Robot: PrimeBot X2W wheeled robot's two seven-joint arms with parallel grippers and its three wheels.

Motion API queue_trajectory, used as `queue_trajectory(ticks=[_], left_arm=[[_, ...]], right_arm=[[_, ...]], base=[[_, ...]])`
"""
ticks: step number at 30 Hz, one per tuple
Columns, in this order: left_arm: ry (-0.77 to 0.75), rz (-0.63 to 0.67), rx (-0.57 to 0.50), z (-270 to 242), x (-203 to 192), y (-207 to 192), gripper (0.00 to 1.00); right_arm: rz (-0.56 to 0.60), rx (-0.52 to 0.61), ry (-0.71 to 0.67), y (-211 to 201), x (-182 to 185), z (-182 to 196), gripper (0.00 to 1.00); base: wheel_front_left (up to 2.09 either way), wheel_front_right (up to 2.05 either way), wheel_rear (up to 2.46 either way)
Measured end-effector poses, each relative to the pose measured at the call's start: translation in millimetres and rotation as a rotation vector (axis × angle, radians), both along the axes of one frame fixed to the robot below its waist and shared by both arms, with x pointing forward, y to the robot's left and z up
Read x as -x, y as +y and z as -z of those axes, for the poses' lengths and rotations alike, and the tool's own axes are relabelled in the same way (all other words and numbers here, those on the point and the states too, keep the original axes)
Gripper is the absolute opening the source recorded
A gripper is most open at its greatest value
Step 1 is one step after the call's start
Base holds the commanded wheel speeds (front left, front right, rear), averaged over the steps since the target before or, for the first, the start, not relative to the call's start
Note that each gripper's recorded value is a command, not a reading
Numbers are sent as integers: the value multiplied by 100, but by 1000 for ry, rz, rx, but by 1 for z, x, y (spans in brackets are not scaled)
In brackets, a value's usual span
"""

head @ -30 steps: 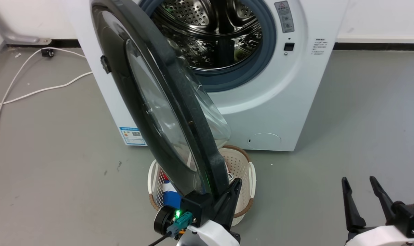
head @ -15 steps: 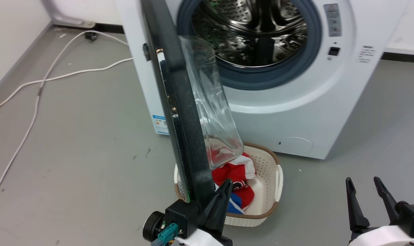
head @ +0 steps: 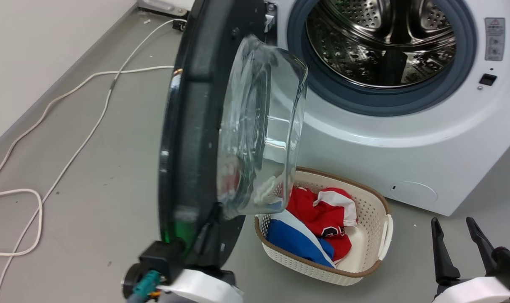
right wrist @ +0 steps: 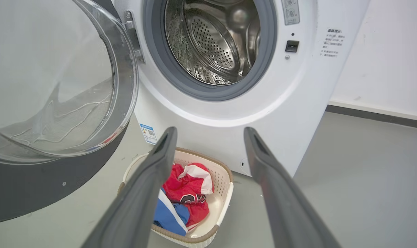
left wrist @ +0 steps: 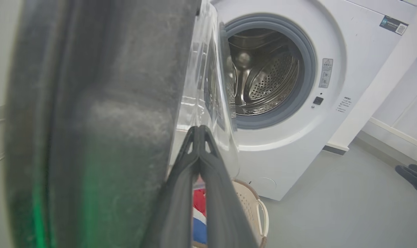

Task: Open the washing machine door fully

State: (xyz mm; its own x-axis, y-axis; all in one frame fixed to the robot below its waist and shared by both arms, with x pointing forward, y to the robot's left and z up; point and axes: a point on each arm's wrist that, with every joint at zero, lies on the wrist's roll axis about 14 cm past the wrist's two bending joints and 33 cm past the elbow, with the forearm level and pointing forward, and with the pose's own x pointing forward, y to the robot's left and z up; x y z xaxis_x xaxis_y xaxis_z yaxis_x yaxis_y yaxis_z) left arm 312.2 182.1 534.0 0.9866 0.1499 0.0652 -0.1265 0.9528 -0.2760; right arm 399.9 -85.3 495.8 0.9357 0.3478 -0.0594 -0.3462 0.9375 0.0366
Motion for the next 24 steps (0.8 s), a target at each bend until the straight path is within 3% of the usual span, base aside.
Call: queue_trajectory(ticks=[11, 24], left_arm=[[35, -199, -53, 6, 13, 93, 0], [91, -333, -62, 13, -10, 188, 0]], right_arm=[[-21, 4, 20, 8, -5, 6, 100], [22, 21, 59, -8, -21, 23, 100]], base=[[0, 0, 0], [0, 0, 0]])
